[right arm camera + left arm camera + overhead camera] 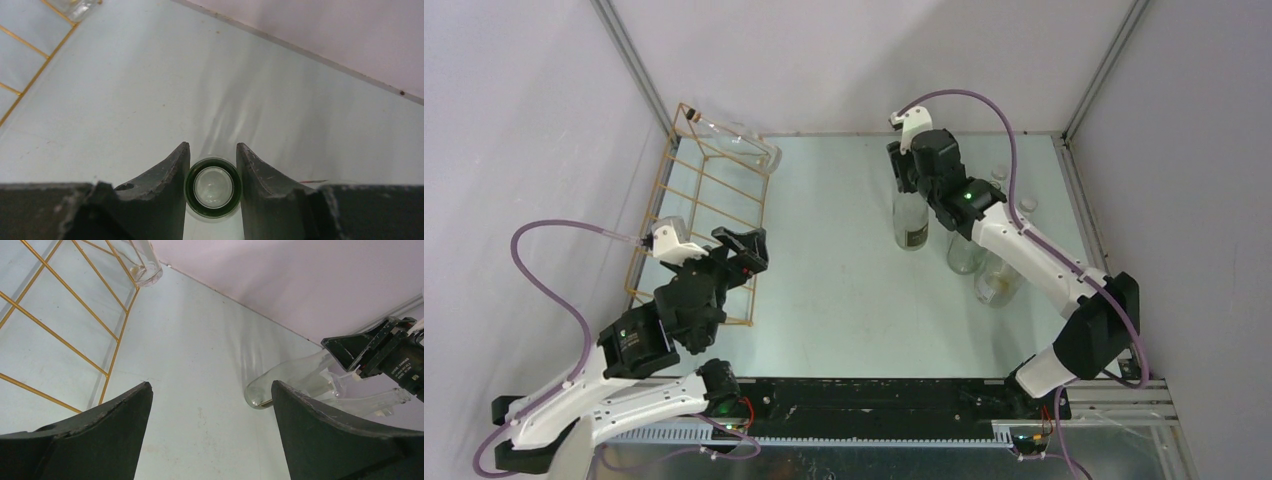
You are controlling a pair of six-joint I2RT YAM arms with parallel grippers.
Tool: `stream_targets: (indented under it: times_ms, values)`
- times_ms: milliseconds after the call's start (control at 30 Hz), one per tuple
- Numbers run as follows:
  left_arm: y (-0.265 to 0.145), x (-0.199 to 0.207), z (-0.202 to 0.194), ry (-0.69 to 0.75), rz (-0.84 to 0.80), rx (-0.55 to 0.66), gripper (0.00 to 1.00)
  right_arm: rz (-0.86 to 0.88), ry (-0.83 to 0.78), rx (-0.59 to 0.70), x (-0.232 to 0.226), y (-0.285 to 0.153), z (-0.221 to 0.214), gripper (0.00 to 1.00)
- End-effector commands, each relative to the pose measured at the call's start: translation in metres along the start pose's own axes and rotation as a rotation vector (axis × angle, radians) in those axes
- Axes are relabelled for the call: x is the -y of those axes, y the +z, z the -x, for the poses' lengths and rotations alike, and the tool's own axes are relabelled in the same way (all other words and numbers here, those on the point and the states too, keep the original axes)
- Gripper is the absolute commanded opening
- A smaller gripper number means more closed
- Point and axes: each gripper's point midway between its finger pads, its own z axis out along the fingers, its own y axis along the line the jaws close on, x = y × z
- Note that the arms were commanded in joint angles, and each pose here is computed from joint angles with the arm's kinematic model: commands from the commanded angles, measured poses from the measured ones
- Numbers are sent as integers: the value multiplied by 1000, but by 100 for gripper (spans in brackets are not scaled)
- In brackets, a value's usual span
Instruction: Take the wine bottle off the wine rack
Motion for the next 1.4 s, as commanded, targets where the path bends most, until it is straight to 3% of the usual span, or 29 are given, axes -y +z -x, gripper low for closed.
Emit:
stream_targets:
  times_ms: [0,533,1300,1367]
  values:
    - [0,-7,4,-38,30,25,95,-79,45,192,37,-10,76,0]
    - [2,-4,-1,-30,36,12,95,-237,188,127,108,-9,60,0]
    - [5,0,-5,-21,32,4,95,-346,288,100,144,-31,36,0]
    - [5,-1,-7,-22,31,1,95,-341,288,88,143,-31,32,3]
